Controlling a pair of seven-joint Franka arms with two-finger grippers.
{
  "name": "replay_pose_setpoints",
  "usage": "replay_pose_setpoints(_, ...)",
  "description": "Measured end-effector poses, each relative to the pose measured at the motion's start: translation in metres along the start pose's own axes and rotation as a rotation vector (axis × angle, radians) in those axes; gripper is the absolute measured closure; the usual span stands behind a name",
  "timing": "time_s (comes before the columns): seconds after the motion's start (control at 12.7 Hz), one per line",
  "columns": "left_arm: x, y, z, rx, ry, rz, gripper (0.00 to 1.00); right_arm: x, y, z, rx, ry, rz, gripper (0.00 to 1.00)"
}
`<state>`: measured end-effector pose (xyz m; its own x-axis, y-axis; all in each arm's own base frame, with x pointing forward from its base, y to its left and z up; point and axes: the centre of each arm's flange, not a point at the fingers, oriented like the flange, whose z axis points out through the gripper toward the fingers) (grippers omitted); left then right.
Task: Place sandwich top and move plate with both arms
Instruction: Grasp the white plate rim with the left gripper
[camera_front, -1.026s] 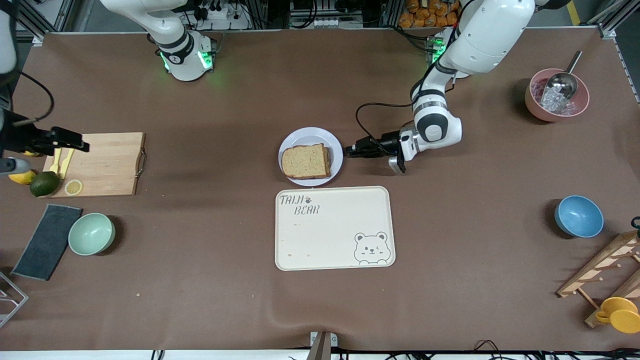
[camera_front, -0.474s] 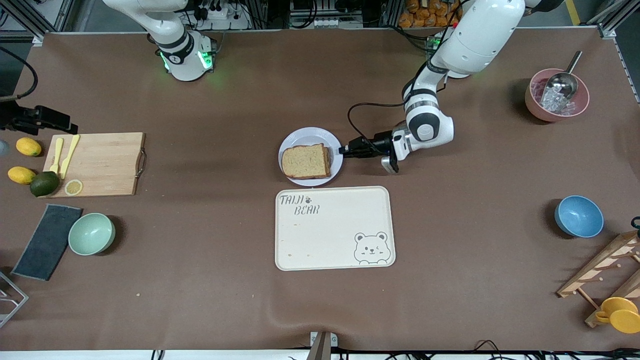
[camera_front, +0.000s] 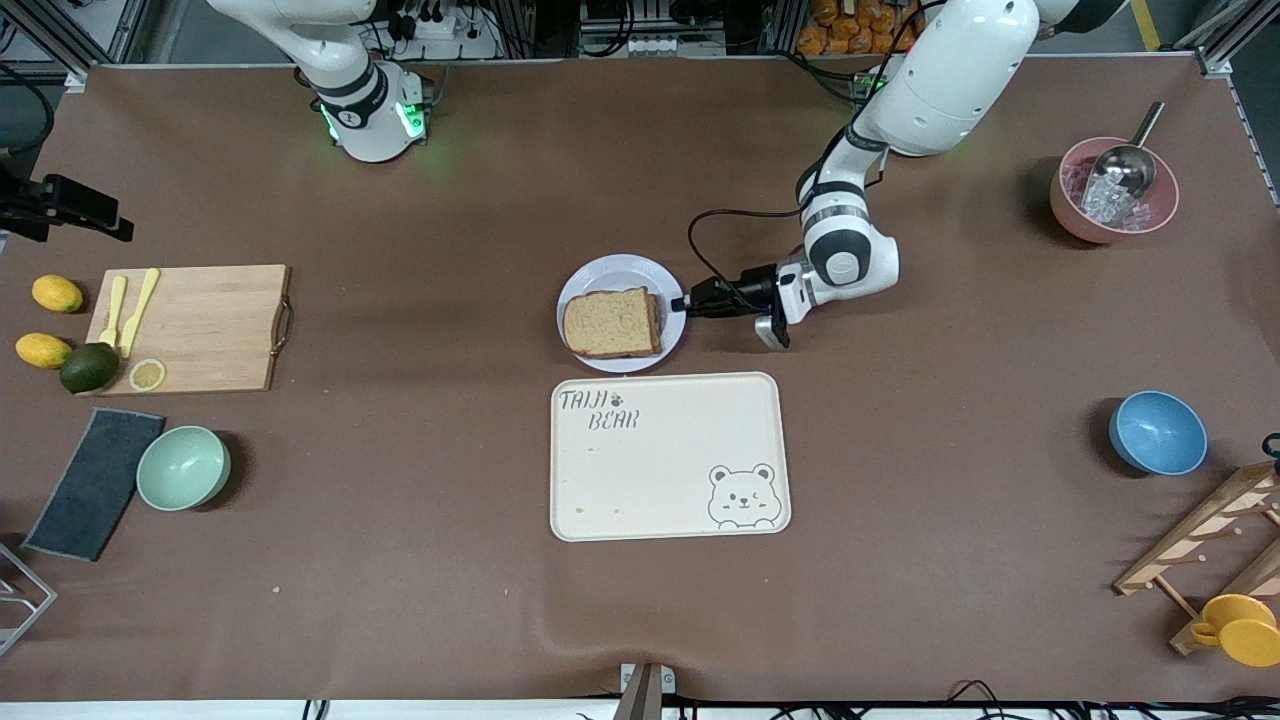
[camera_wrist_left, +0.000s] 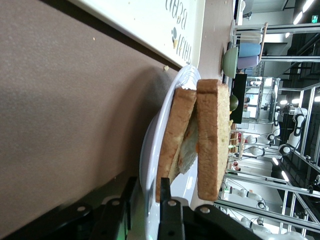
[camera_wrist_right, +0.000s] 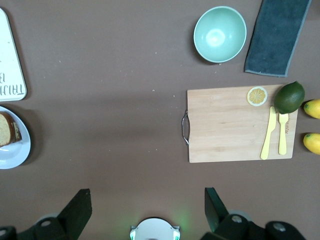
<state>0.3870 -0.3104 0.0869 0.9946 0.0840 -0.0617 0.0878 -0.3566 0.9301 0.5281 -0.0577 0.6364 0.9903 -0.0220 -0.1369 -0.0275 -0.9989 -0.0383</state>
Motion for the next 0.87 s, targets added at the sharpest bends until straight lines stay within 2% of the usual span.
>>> replay_pose_setpoints(0.08,0.000,0.000,0.000,-0.001,0.004,-0.003,0.77,-0.002,0.000,-0.005,-0.001,0.011,-0.001,0.00)
replay_pose_setpoints(0.16,0.000,0.000,0.001,-0.002,0.005,-0.004,0.83,-0.004,-0.001,-0.009,-0.002,0.021,-0.001,0.00)
replay_pose_setpoints(0.24,0.001,0.000,0.002,-0.003,0.005,-0.004,0.83,-0.006,0.000,-0.013,-0.004,0.036,0.000,0.00)
replay_pose_setpoints(0.32,0.002,0.000,0.002,-0.004,0.006,-0.002,0.91,-0.005,0.001,-0.017,-0.006,0.062,0.005,0.00)
replay_pose_setpoints(0.39,0.002,0.000,0.003,-0.005,0.006,0.001,0.91,-0.004,0.004,-0.020,-0.007,0.081,0.010,0.00)
replay_pose_setpoints(0.47,0.003,0.001,0.004,-0.013,0.004,0.014,0.96,-0.004,0.006,-0.022,-0.008,0.091,0.014,0.00)
replay_pose_setpoints(0.87,0.005,0.000,0.005,-0.019,0.008,0.073,0.96,-0.004,0.008,-0.029,-0.010,0.120,0.017,0.00)
